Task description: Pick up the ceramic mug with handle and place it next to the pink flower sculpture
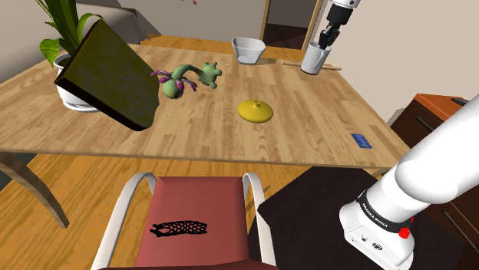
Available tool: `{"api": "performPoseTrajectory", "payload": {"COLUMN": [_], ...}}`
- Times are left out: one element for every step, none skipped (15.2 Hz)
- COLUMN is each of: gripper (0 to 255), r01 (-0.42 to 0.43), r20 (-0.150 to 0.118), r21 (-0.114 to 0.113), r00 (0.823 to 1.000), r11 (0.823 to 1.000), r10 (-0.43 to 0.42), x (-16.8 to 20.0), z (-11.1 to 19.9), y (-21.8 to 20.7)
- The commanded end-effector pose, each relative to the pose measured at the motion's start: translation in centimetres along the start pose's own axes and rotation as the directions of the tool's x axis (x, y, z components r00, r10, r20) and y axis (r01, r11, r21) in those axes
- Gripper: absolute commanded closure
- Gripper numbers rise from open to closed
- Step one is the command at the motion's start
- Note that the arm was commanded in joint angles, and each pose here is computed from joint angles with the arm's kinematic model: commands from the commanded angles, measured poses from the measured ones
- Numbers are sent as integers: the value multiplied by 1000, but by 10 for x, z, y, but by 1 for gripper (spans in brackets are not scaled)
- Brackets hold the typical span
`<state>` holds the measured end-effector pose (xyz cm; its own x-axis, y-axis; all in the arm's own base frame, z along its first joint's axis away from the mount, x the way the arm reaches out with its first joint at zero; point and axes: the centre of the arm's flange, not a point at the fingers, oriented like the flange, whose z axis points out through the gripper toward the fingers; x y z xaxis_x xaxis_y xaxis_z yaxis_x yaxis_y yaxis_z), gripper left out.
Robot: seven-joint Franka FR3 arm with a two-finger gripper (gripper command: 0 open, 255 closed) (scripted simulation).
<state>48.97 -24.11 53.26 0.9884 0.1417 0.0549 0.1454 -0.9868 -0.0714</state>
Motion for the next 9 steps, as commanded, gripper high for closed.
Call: {"api": "performPoseTrajectory", "payload": {"gripper": [255,255,255,255,255,255,255,255,255], "r01": [0,0,0,0,0,0,0,0,0], "r20": [0,0,0,0,0,0,0,0,0], "r21": [0,0,0,0,0,0,0,0,0], "r00": [1000,1000,1000,1000,1000,1000,1000,1000,1000], "r11": [1000,1000,1000,1000,1000,1000,1000,1000,1000], "r10": [0,0,0,0,0,0,0,0,0], "x": [1,1,1,2,5,8,11,15,18], "z": [-12,-17,-22,-26,-25,-24,-23,-22,-21], "y": [-1,-2,-2,-2,-15,-28,-41,-53,-66]}}
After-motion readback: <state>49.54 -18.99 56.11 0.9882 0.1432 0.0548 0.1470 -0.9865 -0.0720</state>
